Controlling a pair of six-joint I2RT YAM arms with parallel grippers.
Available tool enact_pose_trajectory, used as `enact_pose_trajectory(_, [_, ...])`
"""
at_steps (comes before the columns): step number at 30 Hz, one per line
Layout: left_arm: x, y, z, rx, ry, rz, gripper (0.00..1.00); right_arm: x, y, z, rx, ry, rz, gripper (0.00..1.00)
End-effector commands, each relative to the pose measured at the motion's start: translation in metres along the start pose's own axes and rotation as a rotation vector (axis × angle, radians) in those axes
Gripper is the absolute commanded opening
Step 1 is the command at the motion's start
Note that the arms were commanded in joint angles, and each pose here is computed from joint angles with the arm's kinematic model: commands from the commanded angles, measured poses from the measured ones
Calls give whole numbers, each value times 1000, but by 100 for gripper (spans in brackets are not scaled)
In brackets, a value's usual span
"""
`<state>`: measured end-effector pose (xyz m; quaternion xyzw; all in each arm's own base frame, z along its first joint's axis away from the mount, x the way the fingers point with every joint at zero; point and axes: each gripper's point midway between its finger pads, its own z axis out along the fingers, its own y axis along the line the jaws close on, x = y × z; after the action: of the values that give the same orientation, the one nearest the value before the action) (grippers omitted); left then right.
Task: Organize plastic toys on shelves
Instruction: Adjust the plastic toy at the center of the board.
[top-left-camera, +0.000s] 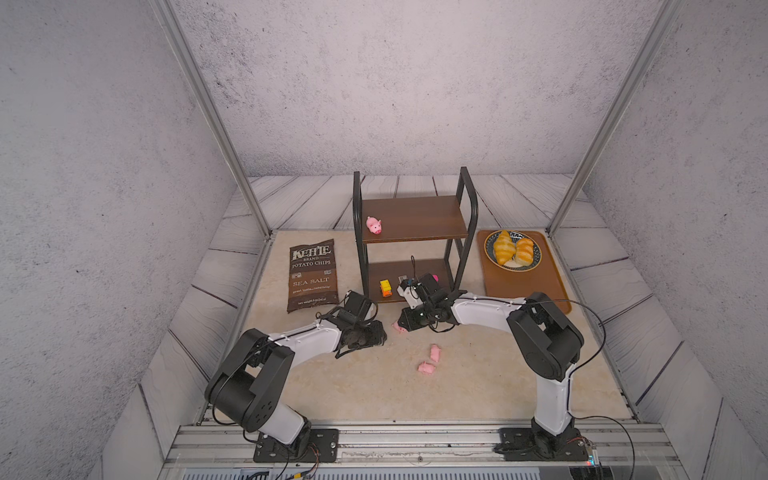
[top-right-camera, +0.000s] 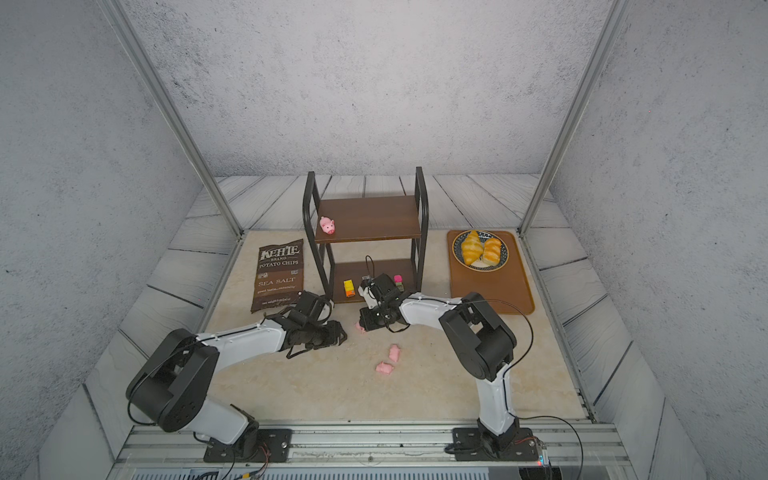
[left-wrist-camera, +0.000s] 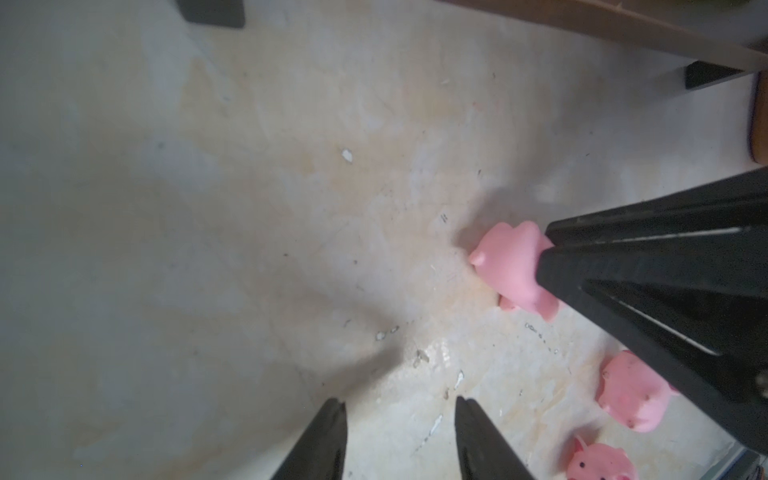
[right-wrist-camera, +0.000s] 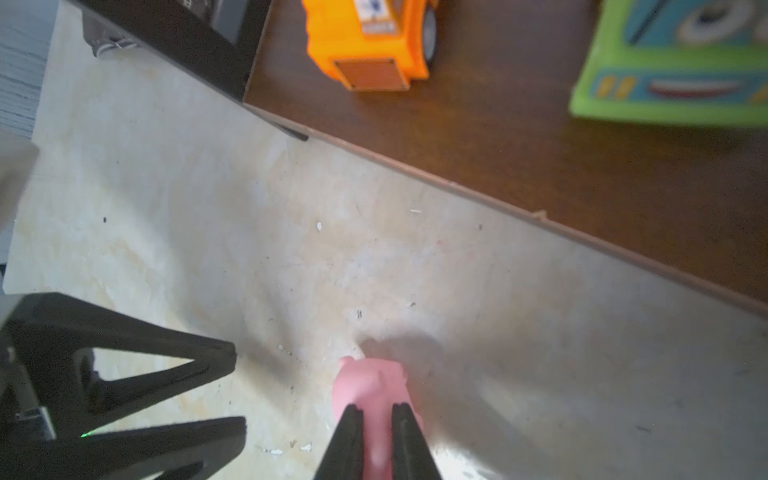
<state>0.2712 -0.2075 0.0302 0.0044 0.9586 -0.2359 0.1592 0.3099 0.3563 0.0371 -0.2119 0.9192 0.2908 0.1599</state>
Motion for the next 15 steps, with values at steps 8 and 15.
enact_pose_trajectory(8, [20,2,-9,39,37,25,40,43,33,-9,-115,73,133,11])
enact_pose_trajectory(15, [25,12,-15,1,13,1,40,49,52,-8,-162,79,171,11])
